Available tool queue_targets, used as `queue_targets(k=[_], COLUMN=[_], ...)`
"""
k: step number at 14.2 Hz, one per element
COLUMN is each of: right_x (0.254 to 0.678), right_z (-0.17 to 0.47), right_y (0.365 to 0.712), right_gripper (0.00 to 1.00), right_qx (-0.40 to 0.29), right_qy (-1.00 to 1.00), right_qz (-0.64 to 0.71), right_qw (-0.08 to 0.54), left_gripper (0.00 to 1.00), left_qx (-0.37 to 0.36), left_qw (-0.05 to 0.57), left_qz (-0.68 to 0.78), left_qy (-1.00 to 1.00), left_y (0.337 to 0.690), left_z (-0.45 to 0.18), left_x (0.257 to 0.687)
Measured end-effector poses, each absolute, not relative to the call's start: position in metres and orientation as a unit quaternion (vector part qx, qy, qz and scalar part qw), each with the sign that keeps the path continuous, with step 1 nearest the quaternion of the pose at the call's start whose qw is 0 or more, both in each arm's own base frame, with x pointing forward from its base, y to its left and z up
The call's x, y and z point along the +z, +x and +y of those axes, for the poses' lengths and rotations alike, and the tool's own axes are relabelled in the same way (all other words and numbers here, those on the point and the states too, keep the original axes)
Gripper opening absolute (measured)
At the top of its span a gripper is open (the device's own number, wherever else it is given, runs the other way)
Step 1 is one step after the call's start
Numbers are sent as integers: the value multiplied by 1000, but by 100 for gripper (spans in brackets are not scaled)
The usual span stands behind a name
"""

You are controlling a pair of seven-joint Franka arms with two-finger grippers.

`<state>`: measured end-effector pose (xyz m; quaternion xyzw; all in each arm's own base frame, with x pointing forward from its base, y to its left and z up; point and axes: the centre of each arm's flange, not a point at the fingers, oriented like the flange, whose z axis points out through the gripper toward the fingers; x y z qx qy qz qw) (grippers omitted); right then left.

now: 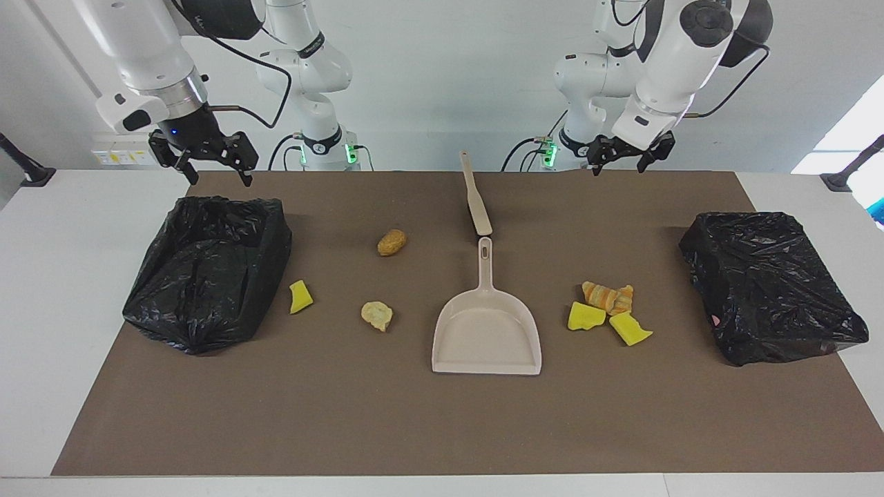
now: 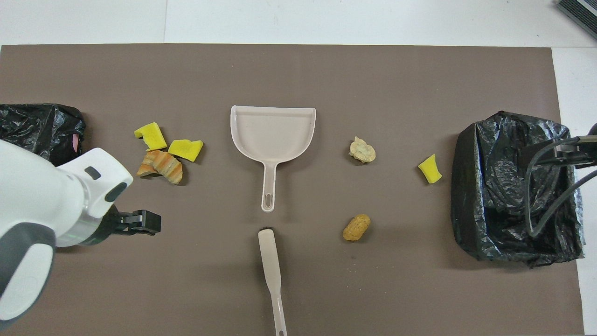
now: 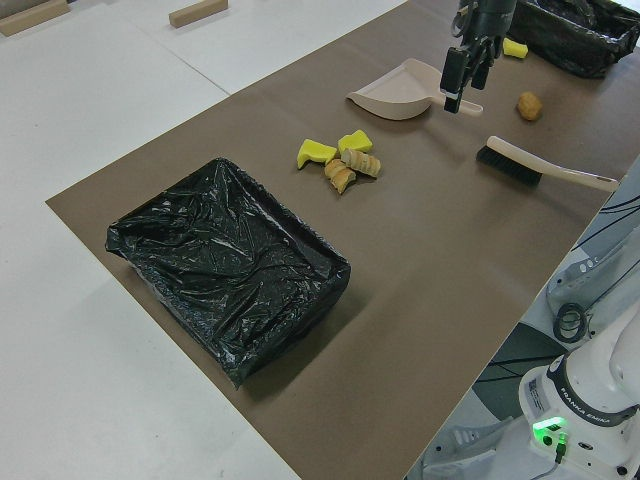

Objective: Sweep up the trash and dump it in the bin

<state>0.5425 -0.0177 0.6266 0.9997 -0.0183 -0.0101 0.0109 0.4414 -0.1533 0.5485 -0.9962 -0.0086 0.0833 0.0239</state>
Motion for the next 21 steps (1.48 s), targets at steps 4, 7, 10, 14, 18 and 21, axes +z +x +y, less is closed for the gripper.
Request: queue_targets(k=[4, 7, 10, 14, 18, 21], right_x=[626, 608, 591, 570, 542, 521], right_z=[6, 21, 36, 54, 84, 110], right_y=[547, 551, 552, 553, 561, 570], right_gripper=[100, 100, 100, 100, 100, 100], right_qx=[9, 13, 10, -8, -28, -28], right_qy=[1000, 1000, 999, 998, 996, 996], right_qz=[3, 18, 32, 55, 80, 82], right_qw=[11, 10, 10, 9, 10, 10], left_gripper=[100, 100, 100, 100, 100, 100], left_qx=[76, 66, 49, 45, 44, 36], left_qw=[9, 11, 8, 17, 25, 15], left_qz=[-20, -27, -45, -48, -49, -54], left_qy=[-997, -997, -998, -998, -998, -998], left_y=[405, 379, 342, 277, 234, 226], left_z=[-219, -259, -306, -363, -384, -387], left_x=[524, 506, 473, 403, 368, 358])
